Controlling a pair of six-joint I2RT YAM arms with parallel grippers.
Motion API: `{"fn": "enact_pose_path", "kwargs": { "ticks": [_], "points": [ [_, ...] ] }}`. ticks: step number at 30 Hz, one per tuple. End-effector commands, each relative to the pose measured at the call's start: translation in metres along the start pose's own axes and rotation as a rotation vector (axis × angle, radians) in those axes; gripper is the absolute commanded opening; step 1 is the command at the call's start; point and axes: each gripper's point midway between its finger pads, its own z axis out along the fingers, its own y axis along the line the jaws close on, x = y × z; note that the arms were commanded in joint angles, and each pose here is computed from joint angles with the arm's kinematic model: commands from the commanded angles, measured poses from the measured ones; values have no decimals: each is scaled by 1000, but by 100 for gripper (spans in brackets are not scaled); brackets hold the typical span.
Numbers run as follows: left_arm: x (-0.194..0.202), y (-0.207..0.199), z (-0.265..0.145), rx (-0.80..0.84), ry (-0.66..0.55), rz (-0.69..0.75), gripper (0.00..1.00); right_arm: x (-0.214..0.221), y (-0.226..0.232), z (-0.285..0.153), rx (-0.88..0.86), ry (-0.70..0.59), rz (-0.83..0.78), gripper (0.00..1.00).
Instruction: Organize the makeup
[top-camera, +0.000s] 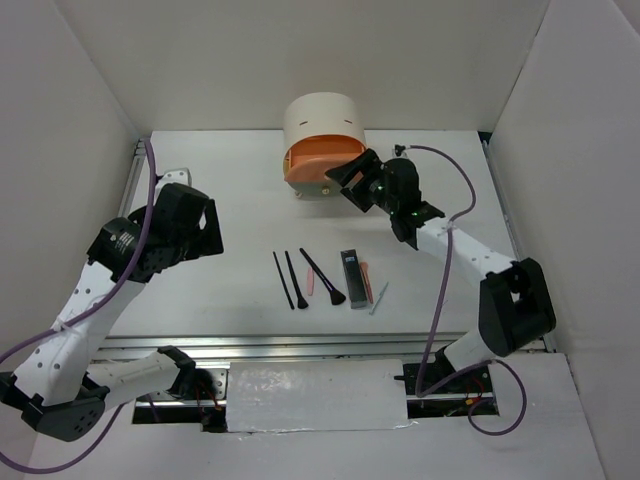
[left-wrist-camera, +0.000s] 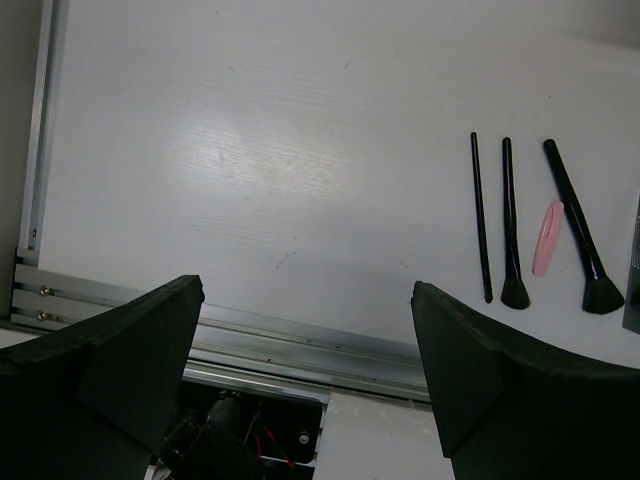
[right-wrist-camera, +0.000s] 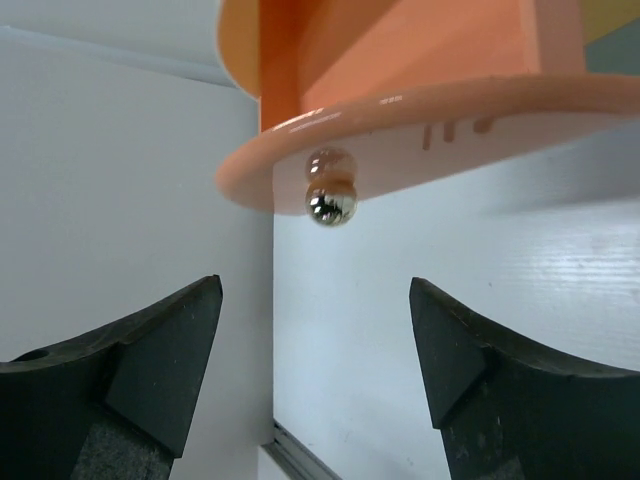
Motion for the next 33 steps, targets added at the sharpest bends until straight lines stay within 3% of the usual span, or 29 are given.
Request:
{"fn": "enact_pose_path", "kwargs": {
  "ticks": [1, 2, 6, 10, 15, 22, 33],
  "points": [
    [-1, 1, -2, 16, -17, -4, 99, -17, 16, -41, 9, -89, -79, 83],
    [-2, 1, -3, 16, -20, -5, 99, -25, 25, -59, 0, -122, -94, 83],
    [1, 2, -1, 20, -25, -7, 99, -27, -27, -92, 234, -169, -124, 81],
    [4, -5, 5, 40, -17, -6, 99, -10, -93, -126, 501, -122, -144, 81],
    [10, -13, 15, 61, 2, 17, 100, 4, -127, -160, 626, -78, -157, 81],
    [12, -21, 29, 58, 18, 60, 100, 41, -183, -168, 810, 86, -154, 78],
    [9, -19, 27, 56, 3, 50, 99, 58, -213, -155, 907, 161, -160, 68]
  ]
}}
